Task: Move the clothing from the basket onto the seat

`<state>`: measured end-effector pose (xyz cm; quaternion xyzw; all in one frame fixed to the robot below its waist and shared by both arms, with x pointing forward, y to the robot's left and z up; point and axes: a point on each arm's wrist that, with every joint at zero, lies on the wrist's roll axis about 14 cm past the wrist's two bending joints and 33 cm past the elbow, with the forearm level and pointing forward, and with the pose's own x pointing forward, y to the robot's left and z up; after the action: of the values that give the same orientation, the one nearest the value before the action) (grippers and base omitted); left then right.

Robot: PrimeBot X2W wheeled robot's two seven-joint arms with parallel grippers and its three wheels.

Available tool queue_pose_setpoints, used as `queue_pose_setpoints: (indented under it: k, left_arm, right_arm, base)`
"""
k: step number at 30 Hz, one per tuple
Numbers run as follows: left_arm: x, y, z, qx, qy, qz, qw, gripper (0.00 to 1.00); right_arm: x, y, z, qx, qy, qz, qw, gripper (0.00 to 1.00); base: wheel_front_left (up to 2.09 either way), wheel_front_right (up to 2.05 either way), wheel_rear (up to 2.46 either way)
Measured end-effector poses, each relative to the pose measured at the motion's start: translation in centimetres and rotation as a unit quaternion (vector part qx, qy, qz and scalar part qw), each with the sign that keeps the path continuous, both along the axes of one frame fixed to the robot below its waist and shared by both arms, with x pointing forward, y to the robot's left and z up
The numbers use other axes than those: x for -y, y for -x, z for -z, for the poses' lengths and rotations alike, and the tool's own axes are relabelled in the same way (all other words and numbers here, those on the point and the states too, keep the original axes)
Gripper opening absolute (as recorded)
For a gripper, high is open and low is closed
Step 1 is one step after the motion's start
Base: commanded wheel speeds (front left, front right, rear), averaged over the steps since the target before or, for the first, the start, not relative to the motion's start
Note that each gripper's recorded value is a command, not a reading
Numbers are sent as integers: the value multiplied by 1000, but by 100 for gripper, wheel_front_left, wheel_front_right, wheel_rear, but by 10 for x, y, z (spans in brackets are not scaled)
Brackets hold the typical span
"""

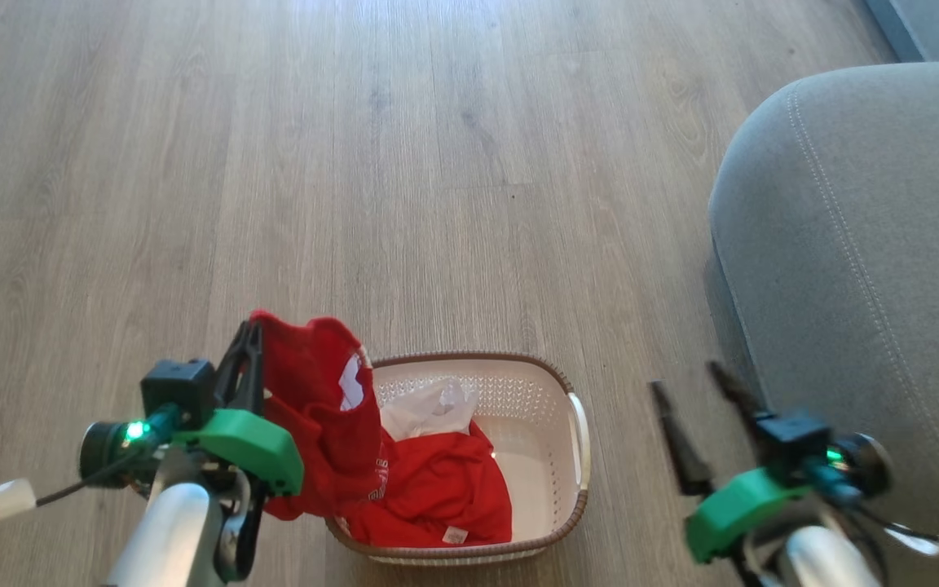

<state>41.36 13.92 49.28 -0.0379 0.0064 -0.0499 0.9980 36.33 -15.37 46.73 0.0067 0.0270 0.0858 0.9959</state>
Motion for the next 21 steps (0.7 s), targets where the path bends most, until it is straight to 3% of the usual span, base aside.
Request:
queue_pose_setpoints:
  k: [6, 13, 21]
  left_arm:
    - [20, 1, -10, 17, -3, 35, 999, 0]
    - [50, 8, -32, 41, 0, 84, 996, 0]
    - [79, 23, -53, 60, 10, 132, 989, 0]
  right_arm:
    - [-68, -6, -12, 17, 21, -132, 991, 100]
    - [-140, -17, -47, 65, 56, -274, 958, 100]
    - [-182, -17, -51, 65, 64, -341, 935, 100]
  base:
    - [0, 0, 0]
    - [0, 0, 0]
    - [0, 0, 0]
